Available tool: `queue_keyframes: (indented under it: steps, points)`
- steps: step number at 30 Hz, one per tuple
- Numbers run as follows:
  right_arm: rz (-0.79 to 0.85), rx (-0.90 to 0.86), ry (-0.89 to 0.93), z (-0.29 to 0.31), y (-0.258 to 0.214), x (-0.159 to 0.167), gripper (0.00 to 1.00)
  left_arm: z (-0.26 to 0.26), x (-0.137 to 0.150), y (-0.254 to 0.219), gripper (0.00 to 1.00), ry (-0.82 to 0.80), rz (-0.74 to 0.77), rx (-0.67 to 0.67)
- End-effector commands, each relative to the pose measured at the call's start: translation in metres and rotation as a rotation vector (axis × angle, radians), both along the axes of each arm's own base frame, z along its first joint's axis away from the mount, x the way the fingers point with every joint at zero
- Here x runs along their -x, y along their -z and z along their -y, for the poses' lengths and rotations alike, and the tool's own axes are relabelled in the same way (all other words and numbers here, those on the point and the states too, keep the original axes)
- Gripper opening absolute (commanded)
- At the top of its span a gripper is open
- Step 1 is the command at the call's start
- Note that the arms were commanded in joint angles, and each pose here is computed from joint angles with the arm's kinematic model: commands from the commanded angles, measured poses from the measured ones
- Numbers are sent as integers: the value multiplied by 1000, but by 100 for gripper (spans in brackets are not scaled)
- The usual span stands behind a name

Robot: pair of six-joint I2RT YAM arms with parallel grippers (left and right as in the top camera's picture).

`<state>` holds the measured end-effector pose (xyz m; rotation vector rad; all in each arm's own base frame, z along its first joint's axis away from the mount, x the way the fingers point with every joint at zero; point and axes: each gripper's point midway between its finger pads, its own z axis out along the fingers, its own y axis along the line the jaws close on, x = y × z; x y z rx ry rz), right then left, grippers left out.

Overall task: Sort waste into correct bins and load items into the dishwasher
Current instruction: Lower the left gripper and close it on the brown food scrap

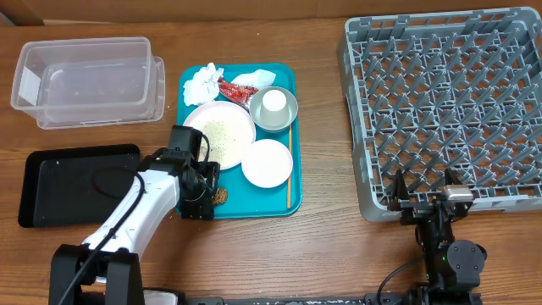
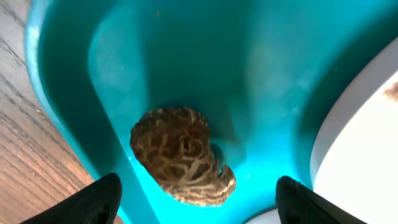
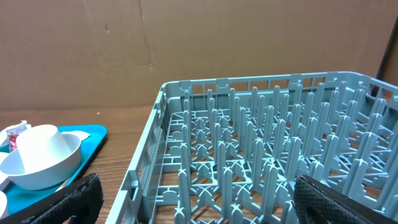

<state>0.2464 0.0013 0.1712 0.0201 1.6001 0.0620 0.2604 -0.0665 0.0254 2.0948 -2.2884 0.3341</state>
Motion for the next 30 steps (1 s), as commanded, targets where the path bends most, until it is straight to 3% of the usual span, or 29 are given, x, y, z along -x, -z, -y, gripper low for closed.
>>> queue_keyframes:
  steps: [1, 30]
  points:
    - [8, 4, 2, 1, 1, 0, 100, -7, -3, 1, 79, -30, 0, -48]
    - [8, 4, 2, 1, 1, 0, 100, -1, -1, 2, 71, -56, -1, -85]
